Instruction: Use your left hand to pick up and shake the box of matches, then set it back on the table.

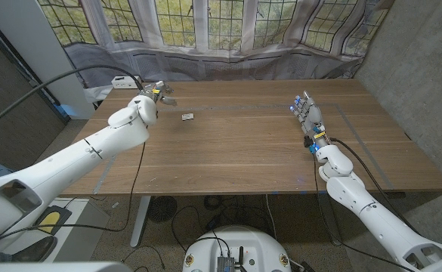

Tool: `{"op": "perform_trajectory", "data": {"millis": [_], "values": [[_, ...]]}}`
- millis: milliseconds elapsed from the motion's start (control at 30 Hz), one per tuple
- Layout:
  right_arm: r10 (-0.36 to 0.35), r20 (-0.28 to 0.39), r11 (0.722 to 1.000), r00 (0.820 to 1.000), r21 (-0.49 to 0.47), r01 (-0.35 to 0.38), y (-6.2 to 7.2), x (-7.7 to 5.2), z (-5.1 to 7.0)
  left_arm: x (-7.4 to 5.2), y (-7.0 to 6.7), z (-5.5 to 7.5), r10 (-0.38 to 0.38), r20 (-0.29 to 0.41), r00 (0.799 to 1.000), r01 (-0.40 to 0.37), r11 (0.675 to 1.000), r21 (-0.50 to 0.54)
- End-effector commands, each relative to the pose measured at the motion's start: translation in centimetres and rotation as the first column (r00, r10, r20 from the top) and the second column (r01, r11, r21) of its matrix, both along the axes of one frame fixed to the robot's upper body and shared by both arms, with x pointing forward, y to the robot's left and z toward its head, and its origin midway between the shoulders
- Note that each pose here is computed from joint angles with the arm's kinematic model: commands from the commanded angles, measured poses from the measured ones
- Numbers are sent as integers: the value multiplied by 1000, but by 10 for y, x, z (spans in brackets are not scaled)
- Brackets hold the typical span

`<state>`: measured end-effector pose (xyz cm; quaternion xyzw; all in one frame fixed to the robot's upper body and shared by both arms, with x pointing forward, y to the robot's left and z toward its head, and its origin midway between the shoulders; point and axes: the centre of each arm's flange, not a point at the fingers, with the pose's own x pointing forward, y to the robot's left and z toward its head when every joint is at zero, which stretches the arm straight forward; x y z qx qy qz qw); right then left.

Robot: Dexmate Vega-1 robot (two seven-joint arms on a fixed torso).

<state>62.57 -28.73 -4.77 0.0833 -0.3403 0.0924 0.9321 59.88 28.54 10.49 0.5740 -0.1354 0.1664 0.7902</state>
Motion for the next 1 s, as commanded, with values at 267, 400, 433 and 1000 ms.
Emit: {"op": "perform_trajectory", "data": {"millis": [267,400,433,1000], "values": [[-16,17,1000,1000,8,15,6,-5,0,23,0,16,-16,-132,991,31,993,111],[-18,10,1000,1000,18,18,7,-5,-1,28,1,17,-23,-153,988,41,992,121],[-19,7,1000,1000,17,19,7,-5,-2,29,1,18,-25,-157,987,45,991,124],[-32,9,999,999,19,31,12,-8,-2,48,-3,30,-17,-265,964,84,966,244]]}}
